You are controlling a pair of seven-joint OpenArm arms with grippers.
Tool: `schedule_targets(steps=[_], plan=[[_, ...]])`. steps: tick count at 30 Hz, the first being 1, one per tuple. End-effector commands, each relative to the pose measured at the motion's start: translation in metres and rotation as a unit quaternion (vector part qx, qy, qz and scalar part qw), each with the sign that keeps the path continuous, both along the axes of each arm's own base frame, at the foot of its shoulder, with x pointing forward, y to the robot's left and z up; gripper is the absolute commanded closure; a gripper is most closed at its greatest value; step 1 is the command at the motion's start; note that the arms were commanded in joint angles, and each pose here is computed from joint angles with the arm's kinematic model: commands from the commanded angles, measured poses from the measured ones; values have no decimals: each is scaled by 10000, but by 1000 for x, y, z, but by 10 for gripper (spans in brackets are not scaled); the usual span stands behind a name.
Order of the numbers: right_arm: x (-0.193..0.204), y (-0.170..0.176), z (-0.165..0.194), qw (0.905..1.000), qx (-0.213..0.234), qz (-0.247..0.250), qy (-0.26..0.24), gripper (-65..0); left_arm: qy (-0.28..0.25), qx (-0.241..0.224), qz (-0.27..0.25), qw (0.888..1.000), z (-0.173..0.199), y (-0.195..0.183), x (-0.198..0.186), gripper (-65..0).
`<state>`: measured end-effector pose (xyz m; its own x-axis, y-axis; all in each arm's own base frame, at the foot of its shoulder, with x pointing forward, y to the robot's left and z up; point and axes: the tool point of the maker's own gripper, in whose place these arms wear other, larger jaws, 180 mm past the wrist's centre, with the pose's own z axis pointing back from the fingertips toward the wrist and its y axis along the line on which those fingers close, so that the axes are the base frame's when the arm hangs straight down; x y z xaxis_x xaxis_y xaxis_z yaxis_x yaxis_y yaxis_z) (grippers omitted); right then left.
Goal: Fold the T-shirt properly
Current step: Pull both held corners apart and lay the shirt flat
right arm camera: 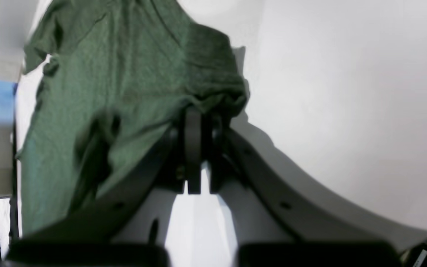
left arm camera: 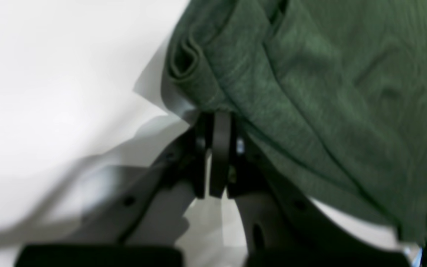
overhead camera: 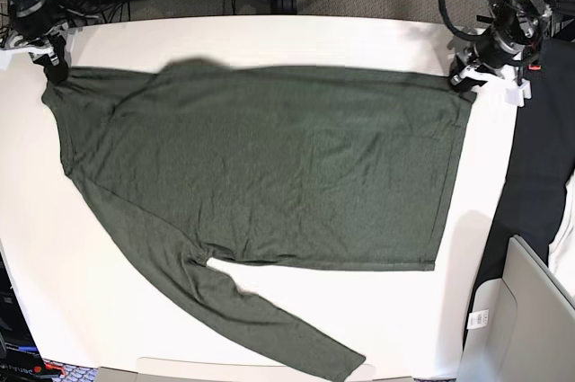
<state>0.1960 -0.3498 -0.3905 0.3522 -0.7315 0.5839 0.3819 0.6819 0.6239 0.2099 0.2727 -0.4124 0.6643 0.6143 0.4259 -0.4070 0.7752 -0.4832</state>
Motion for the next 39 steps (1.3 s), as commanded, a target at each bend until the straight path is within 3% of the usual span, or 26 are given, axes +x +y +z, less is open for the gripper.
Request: schedule_targets(steps=[1,8,17,35,39], plan=[[3,-10,14,9997,-173,8,-180,-3,13,136,2,9999,6,10,-2,0],[-6,-5,24,9995,-183,116,-227,-3,19,-136,195,9997,11,19,-25,0],[-18,5,34,9988,-325,327,-176,-3,-39,306,-17,9995,32,19,-38,0],[-39,14,35,9981,-416,460,49,-9,94,339,-20,9994,29,20,-49,0],[-40,14,34,9981,-412,454,56,-115,106,336,1,9994,28,20,-50,-12]])
